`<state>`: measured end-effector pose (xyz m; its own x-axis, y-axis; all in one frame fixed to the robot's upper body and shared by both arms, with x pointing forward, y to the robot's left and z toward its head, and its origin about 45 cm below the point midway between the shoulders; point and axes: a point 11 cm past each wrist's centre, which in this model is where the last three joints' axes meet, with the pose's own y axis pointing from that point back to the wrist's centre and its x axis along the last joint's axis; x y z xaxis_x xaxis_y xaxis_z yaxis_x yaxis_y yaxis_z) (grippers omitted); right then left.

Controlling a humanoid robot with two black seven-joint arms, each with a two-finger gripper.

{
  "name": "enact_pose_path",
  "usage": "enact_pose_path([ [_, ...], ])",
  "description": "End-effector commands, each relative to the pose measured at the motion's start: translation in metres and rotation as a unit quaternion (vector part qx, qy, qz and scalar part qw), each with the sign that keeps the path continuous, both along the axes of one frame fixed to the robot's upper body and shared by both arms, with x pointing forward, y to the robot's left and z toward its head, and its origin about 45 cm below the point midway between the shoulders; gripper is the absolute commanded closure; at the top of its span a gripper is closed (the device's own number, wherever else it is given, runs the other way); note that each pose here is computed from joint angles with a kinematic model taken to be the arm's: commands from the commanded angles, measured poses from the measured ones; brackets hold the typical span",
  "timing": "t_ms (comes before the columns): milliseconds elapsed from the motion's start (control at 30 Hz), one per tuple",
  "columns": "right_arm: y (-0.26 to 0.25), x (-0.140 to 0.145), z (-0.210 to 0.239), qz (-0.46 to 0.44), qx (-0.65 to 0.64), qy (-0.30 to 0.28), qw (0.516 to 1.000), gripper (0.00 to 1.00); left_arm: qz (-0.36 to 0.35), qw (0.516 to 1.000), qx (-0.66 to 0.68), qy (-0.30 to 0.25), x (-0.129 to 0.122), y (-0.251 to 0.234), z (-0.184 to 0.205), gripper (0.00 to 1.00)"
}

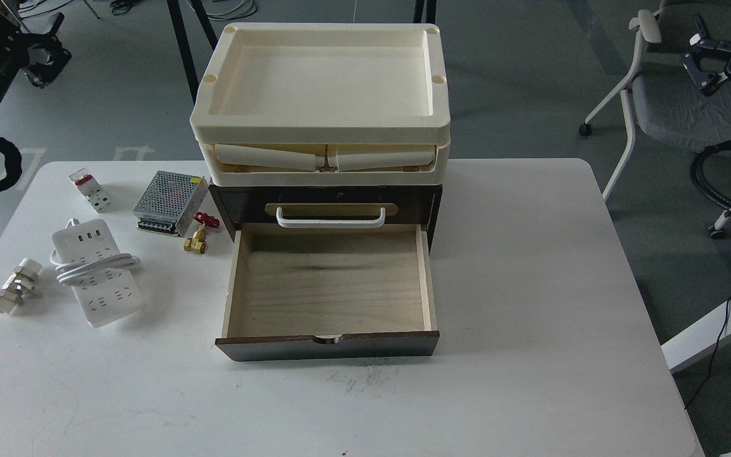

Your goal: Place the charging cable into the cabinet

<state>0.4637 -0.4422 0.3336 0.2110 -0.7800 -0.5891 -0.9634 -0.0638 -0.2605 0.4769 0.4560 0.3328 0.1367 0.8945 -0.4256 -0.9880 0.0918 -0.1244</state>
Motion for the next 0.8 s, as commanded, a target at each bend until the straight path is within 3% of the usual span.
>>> enact_pose_path([
  [0, 0.003, 0.0, 0.001, 0.005, 0.001, -0.002, 1.0, 0.0, 0.001, 1.0, 0.001, 0.003, -0.001, 0.001, -0.001, 0.0],
  [133, 0.003, 0.0, 0.001, 0.005, 0.001, -0.002, 1.0, 0.0, 0.002, 1.0, -0.001, 0.002, -0.001, 0.003, 0.0, 0.0],
  [267, 0.004, 0.001, 0.002, 0.005, 0.003, -0.003, 1.0, 0.0, 0.054, 0.998, -0.022, -0.003, -0.007, 0.032, -0.002, 0.0],
  [367, 0.004, 0.001, 0.002, 0.005, 0.003, -0.003, 1.0, 0.0, 0.054, 0.996, -0.067, -0.012, 0.001, 0.017, -0.011, 0.0],
  [767, 0.0, -0.003, -0.006, 0.0, 0.005, 0.004, 1.0, 0.0, 0.147, 0.96, -0.176, -0.163, -0.014, 0.048, 0.02, 0.0],
])
